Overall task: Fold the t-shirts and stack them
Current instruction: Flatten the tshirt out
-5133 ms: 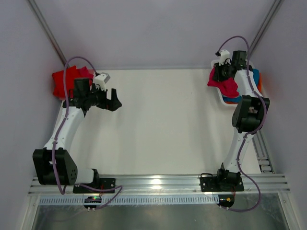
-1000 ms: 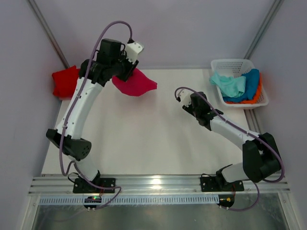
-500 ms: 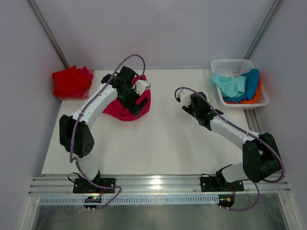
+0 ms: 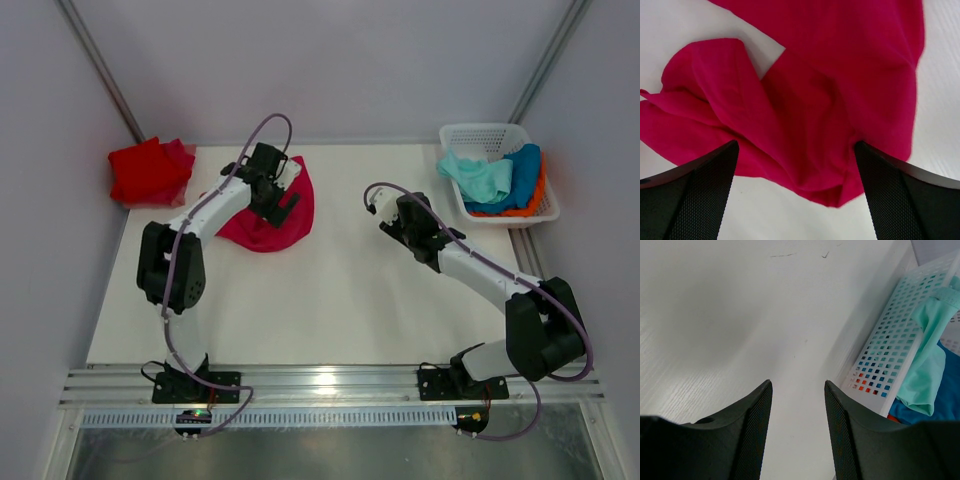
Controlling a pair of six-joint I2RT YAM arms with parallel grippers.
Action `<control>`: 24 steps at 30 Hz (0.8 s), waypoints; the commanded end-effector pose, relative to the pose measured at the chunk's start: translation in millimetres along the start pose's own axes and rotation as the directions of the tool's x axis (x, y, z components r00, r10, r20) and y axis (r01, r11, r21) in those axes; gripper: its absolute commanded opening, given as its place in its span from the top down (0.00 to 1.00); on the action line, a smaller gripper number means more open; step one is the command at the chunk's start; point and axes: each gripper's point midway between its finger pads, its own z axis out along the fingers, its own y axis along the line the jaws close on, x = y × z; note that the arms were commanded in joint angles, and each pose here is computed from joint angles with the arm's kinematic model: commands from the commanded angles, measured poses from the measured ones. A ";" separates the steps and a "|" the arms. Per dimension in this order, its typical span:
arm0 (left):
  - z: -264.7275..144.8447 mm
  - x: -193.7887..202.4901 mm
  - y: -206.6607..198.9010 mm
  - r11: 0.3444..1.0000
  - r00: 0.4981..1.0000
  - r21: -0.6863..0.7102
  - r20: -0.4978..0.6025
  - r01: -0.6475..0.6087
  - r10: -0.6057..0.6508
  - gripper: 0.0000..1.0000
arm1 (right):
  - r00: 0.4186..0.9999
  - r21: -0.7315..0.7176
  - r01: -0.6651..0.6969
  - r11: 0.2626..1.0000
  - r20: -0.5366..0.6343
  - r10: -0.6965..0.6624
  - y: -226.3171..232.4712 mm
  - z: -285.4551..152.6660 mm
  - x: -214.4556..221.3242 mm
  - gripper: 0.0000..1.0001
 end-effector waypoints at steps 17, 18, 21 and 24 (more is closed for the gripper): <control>61.7 17.8 138.5 0.859 0.851 -0.005 0.140 0.512 -0.507 0.01 | 0.998 0.012 -0.036 0.999 0.048 0.036 -7.9 -3.9 -14.2 0.49; 64.2 18.5 136.7 0.860 0.852 0.003 0.135 0.510 -0.506 0.01 | 0.998 0.010 -0.035 0.999 0.045 0.035 -7.6 -3.7 -13.9 0.50; 71.9 18.1 132.9 0.861 0.852 0.026 0.128 0.508 -0.507 0.01 | 0.999 0.007 -0.035 0.999 0.041 0.035 -6.3 -2.7 -12.8 0.50; 70.7 12.2 136.4 0.862 0.851 0.027 0.143 0.507 -0.505 0.01 | 0.999 0.008 -0.035 0.999 0.038 0.034 -6.2 -2.2 -12.0 0.49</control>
